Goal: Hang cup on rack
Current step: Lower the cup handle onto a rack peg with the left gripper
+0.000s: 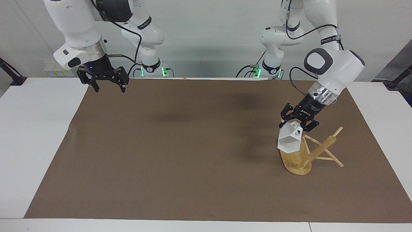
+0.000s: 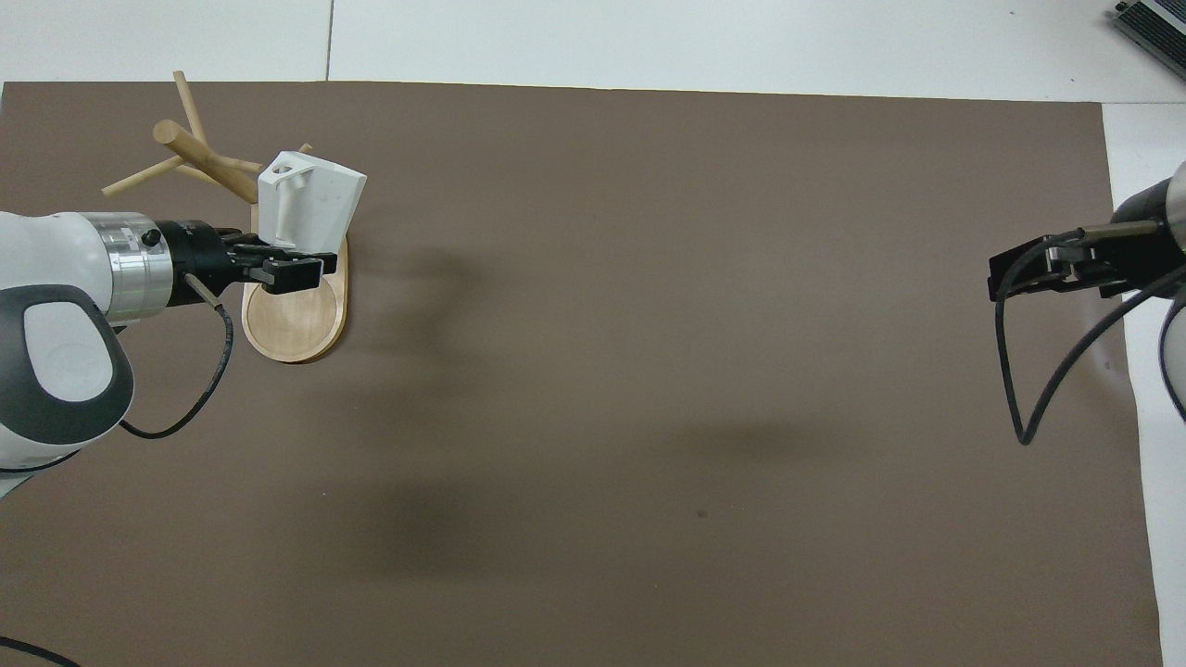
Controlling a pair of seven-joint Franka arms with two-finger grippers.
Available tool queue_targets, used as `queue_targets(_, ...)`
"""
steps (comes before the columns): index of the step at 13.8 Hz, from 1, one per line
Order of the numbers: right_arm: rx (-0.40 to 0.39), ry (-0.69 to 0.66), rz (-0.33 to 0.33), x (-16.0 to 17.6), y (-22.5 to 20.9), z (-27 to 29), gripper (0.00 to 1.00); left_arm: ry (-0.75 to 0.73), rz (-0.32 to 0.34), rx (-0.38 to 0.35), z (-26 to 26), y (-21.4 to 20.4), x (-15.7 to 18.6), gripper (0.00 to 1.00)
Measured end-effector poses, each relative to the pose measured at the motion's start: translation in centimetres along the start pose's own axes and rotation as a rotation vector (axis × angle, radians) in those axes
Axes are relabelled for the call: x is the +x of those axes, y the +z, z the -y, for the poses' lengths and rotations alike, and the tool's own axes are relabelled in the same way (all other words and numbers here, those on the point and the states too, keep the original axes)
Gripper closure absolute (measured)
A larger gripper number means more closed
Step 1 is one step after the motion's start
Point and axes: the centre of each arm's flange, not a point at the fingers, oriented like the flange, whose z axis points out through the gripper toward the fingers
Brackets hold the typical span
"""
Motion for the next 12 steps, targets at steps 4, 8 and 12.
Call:
queue_targets(4, 0.001, -0.029, 0.007, -1.0, -0.6, -4.4, 0.0, -0.019, 0.01, -0.012, -1.0, -0.3, 0.1, 0.32)
queue_targets(8, 0.015, -0.024, 0.027, -1.8, 0.2, -5.3, 0.0, -0.033, 0.015, -0.016, -1.2, -0.4, 0.1, 0.32)
queue_targets(12, 0.012, -0.031, 0.001, -1.9, 1.3, -4.9, 0.0, -0.062, 0.028, -0.017, -1.1, -1.0, -0.5, 0.32)
